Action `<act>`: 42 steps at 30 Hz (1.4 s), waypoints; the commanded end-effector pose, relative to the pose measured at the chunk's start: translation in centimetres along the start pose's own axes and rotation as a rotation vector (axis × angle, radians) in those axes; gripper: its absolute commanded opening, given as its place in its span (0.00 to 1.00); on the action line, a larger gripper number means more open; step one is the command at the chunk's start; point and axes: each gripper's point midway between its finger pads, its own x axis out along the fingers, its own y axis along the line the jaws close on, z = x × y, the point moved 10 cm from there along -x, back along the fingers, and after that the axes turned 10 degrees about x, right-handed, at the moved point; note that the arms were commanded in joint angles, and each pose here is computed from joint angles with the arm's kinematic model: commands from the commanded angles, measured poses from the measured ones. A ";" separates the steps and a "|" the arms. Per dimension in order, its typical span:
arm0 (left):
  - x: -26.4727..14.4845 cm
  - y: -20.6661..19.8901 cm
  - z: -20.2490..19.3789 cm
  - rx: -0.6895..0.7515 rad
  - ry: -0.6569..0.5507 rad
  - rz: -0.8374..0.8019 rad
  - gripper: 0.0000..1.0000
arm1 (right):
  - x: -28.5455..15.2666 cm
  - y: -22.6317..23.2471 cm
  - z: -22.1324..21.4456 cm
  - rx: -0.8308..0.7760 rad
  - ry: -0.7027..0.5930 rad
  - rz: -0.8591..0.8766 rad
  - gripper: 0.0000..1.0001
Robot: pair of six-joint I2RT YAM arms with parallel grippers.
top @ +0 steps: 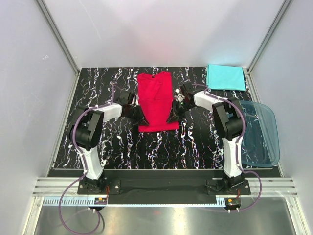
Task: Fold and stack the t-shirts
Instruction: Fold the tshirt
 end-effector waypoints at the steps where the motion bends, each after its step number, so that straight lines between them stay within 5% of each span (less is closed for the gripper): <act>1: -1.0 0.6 -0.9 0.026 -0.007 -0.019 0.18 | -0.5 -0.1 -0.9 -0.001 0.026 0.074 0.18; 19: -4.0 3.1 -10.2 0.049 0.053 -0.001 0.16 | -3.2 -6.4 -8.0 0.130 0.002 0.027 0.22; 22: -6.3 2.1 -10.7 0.090 -0.022 0.030 0.31 | -4.8 -6.0 -10.0 0.146 -0.033 0.049 0.47; 24: -7.7 1.8 -11.1 0.078 -0.035 0.075 0.37 | -5.3 -6.3 -11.3 0.154 -0.071 0.073 0.99; 29: -9.8 0.9 -11.9 0.006 -0.123 0.069 0.58 | -4.1 -7.0 -12.8 0.235 -0.069 0.102 1.00; 38: -8.9 3.4 -15.7 -0.165 -0.145 0.106 0.49 | -1.7 -5.8 -14.2 0.208 -0.161 0.013 0.99; 40: -8.2 4.3 -16.8 -0.235 -0.141 0.105 0.45 | -1.3 -5.9 -14.2 0.221 -0.179 0.000 0.94; 42: -7.7 4.9 -17.4 -0.257 -0.159 0.086 0.45 | -0.6 -6.0 -14.5 0.216 -0.181 -0.017 0.78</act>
